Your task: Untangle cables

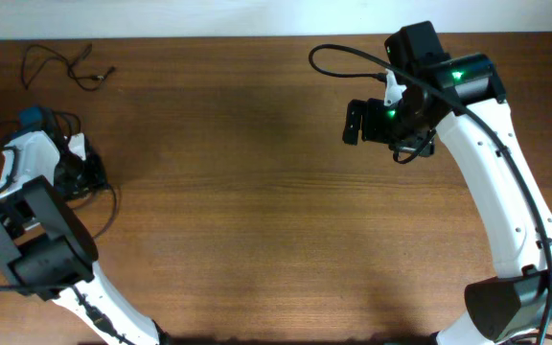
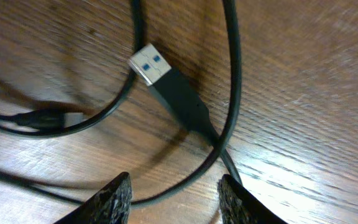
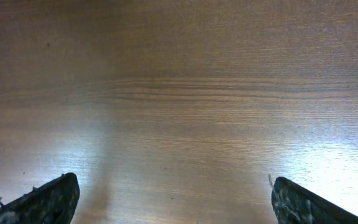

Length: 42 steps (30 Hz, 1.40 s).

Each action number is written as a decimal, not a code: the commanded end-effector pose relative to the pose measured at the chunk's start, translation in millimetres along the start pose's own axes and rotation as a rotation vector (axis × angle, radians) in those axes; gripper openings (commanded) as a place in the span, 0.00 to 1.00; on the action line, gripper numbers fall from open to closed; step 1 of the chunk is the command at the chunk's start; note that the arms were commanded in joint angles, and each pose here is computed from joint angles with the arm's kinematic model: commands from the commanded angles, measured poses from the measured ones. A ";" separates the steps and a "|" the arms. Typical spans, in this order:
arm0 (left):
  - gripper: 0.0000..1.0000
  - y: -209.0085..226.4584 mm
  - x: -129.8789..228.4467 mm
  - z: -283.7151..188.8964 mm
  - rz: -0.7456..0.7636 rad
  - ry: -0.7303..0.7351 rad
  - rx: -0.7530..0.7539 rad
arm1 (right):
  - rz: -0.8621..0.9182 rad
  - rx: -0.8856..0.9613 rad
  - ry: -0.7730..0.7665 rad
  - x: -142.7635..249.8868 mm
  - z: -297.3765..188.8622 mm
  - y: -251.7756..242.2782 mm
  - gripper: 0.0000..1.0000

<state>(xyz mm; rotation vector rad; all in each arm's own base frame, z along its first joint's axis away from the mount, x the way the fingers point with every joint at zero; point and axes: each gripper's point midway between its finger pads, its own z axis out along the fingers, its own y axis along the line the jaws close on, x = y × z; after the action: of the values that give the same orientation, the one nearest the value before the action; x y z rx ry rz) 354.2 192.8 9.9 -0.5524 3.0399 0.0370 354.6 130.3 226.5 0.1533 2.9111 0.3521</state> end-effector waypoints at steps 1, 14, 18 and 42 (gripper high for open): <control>0.36 -0.8 3.8 17.7 0.082 0.044 0.018 | -0.010 0.008 -0.013 -3.4 -2.2 -1.2 0.98; 0.00 5.9 -3.5 -10.1 0.071 0.007 0.009 | -0.010 0.008 -0.013 -3.4 -2.2 -1.2 0.98; 0.00 -11.5 -21.1 -71.7 0.141 -0.157 0.093 | -0.011 0.008 -0.013 -3.4 -2.2 -1.2 0.98; 0.50 -24.2 42.3 -47.2 0.104 -0.008 0.144 | -0.010 0.008 -0.014 -3.5 -2.2 -1.1 0.98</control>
<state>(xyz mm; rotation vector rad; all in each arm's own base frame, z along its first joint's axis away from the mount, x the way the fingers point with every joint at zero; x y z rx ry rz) 296.4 174.7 49.4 -0.4993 3.1261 0.0676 354.6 130.3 226.5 0.1517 2.9111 0.3519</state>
